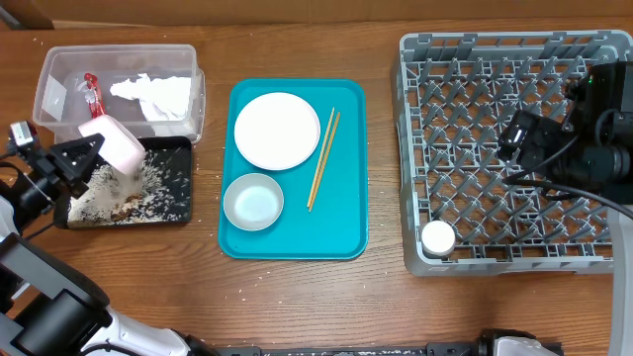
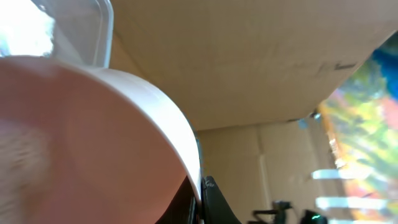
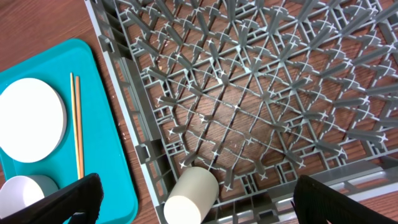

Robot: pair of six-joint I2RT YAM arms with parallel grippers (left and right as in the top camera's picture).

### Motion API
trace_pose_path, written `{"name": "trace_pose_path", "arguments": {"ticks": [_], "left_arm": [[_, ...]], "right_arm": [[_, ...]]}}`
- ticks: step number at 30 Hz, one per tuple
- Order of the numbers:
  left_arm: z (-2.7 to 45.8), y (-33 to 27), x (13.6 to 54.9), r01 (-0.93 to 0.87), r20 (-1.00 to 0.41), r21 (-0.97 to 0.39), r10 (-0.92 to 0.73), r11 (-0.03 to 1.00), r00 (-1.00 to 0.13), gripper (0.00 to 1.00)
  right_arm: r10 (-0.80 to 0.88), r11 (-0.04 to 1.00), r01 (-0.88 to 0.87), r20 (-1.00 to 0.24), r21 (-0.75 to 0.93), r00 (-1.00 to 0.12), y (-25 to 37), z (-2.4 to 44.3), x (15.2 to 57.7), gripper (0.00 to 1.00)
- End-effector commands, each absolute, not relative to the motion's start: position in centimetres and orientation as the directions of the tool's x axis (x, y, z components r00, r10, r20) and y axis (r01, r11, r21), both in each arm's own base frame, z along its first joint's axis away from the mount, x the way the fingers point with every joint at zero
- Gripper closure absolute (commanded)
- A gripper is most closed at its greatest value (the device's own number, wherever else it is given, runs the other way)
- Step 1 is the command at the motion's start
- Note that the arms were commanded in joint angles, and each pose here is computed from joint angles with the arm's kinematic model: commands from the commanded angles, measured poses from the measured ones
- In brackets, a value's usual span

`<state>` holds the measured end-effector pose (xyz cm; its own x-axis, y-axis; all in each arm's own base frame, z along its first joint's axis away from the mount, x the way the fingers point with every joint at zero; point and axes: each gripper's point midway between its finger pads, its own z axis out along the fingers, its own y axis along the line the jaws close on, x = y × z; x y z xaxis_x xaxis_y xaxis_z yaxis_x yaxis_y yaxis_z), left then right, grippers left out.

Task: Sort waste into correct bins and load items into the dishwasher
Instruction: 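Pour the rice onto the black tray with the left gripper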

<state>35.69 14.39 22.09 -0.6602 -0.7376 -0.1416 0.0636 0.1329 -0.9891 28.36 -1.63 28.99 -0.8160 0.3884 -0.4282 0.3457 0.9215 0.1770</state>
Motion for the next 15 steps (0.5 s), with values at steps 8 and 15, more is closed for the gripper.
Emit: {"name": "trace_pose_path", "arguments": {"ticks": [8,15], "left_arm": [[23.33,14.18,35.61,-0.042,0.075,-0.997,-0.744,-0.063,-0.663,0.96],[23.35,14.27,35.74,-0.026,0.051,-0.999,-0.745,-0.045,-0.665,0.96]], "right_arm": [[0.388,0.922,0.346,-0.423,0.177,-0.819,-1.68,28.67,28.39,0.0],[0.388,0.922,0.345,-0.422,0.176,-0.82,-1.68,28.65,28.37,0.0]]}}
